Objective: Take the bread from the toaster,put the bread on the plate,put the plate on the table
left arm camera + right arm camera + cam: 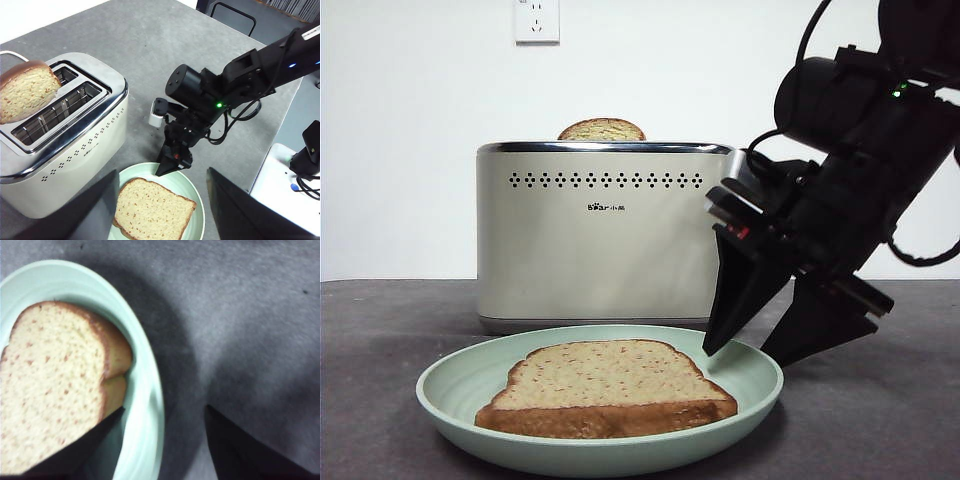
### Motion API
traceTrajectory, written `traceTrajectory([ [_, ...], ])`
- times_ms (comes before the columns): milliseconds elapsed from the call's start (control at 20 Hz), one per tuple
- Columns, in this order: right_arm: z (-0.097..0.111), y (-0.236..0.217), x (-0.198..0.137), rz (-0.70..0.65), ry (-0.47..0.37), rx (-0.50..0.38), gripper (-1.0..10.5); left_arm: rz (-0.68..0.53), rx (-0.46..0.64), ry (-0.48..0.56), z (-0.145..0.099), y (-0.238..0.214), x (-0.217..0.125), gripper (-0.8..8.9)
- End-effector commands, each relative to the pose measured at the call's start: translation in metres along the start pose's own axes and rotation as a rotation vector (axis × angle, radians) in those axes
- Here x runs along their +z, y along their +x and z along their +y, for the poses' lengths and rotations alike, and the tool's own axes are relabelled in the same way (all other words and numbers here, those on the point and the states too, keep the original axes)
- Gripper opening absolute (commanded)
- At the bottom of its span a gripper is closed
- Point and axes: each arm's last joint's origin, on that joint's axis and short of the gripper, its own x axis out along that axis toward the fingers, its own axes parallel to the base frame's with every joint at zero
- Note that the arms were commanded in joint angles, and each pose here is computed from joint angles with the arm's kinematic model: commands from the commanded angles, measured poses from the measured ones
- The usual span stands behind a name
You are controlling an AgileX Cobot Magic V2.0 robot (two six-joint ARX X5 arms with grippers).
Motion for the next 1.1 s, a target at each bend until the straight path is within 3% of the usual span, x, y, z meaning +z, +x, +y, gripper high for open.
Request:
traceTrajectory([
  [50, 0.011, -0.019, 0.004, -0.063, -0.037, -0.023, 2.6, -0.018, 0.0, 0.02, -0.001, -0.002, 0.005, 2.84],
  [250, 0.038, -0.076, 0.004, -0.205, -0.101, -0.018, 2.6, -0.018, 0.001, 0.019, -0.001, -0.002, 0.005, 2.84],
  [450, 0.077, -0.14, -0.007, -0.355, -0.22, 0.003, 2.5, -0.005, 0.045, 0.007, 0.0, -0.002, 0.004, 2.84],
  [600, 0.101, -0.176, -0.025, -0.433, -0.288, 0.023, 2.2, 0.032, 0.091, -0.053, 0.003, 0.001, 0.002, 2.74],
  [800, 0.115, -0.199, -0.046, -0.491, -0.356, 0.096, 1.0, 0.068, 0.095, -0.071, 0.005, 0.007, 0.0, 2.09],
  [900, 0.118, -0.207, -0.052, -0.521, -0.381, 0.114, 0.0, 0.094, 0.092, -0.082, 0.007, 0.01, -0.001, 1.28],
  [1000, 0.119, -0.212, -0.055, -0.546, -0.386, 0.11, 0.0, 0.115, 0.09, -0.09, 0.008, 0.012, -0.002, 0.03],
  [1100, 0.119, -0.213, -0.055, -0.547, -0.387, 0.112, 0.0, 0.121, 0.089, -0.093, 0.009, 0.014, -0.002, 0.07],
])
